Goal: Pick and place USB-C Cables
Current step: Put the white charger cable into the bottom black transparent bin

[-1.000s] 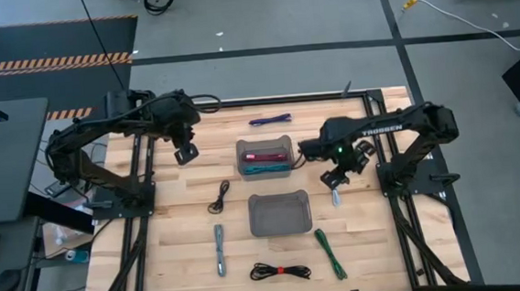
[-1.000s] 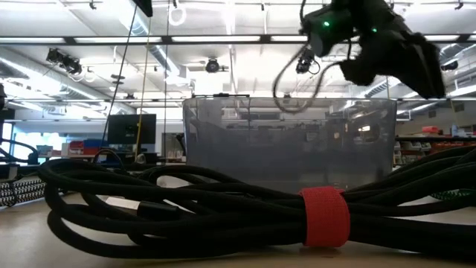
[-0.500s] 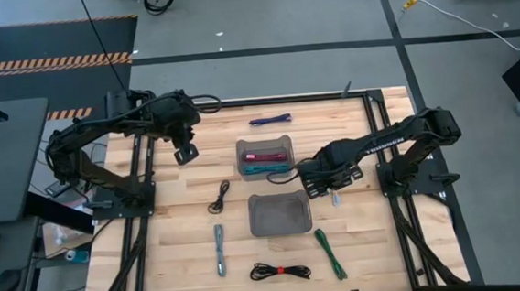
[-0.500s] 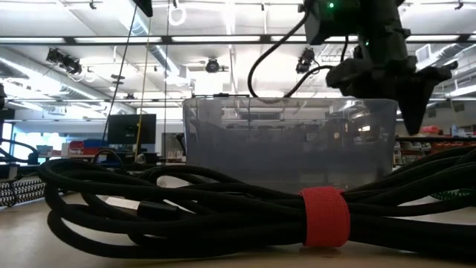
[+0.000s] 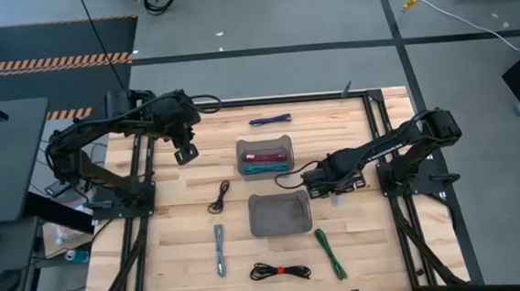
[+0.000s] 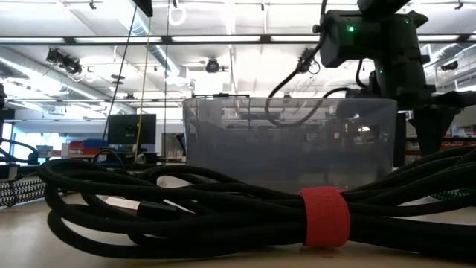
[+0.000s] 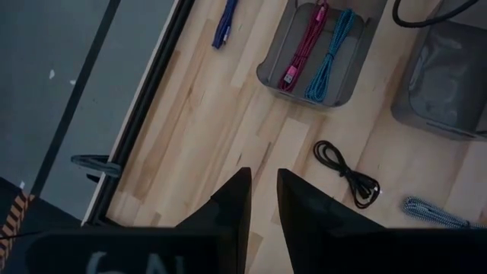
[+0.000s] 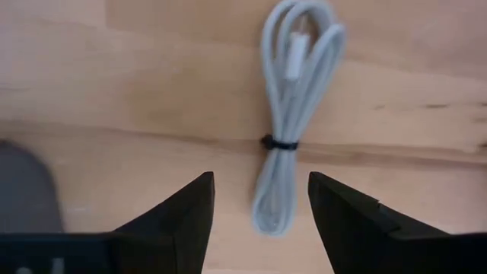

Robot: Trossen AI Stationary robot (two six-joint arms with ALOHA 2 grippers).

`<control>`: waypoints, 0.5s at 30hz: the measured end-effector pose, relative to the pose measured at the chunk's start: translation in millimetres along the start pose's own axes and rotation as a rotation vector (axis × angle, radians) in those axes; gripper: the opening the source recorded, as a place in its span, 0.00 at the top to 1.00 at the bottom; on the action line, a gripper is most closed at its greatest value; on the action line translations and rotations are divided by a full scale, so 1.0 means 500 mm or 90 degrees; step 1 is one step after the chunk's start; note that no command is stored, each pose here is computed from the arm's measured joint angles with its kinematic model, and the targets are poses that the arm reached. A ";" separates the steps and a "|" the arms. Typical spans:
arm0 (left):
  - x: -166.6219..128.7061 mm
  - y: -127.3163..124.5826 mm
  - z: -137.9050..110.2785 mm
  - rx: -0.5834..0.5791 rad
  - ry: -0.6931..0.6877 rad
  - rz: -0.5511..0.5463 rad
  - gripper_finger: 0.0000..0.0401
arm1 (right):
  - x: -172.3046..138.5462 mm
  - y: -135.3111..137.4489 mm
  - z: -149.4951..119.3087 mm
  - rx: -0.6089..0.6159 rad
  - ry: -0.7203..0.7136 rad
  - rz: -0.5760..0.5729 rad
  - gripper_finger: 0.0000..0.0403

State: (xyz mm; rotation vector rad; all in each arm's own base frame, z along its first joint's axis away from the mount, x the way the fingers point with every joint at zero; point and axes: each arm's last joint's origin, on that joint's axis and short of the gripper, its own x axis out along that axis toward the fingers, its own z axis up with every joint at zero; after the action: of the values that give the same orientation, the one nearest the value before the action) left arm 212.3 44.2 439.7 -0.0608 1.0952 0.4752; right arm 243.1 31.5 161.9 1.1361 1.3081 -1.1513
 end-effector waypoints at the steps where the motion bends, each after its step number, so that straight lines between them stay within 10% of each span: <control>1: 0.000 0.000 0.000 -0.002 0.000 0.000 0.82 | 0.000 -0.001 0.001 0.001 -0.010 -0.003 0.46; 15: 0.000 0.000 0.000 -0.010 -0.002 0.000 0.82 | 0.007 0.000 0.011 0.053 -0.088 0.017 0.47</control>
State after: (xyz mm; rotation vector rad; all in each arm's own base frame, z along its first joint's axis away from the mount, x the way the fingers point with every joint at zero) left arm 212.5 44.3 439.8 -0.0739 1.0890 0.4838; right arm 243.7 26.2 158.4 1.1100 1.1447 -1.2528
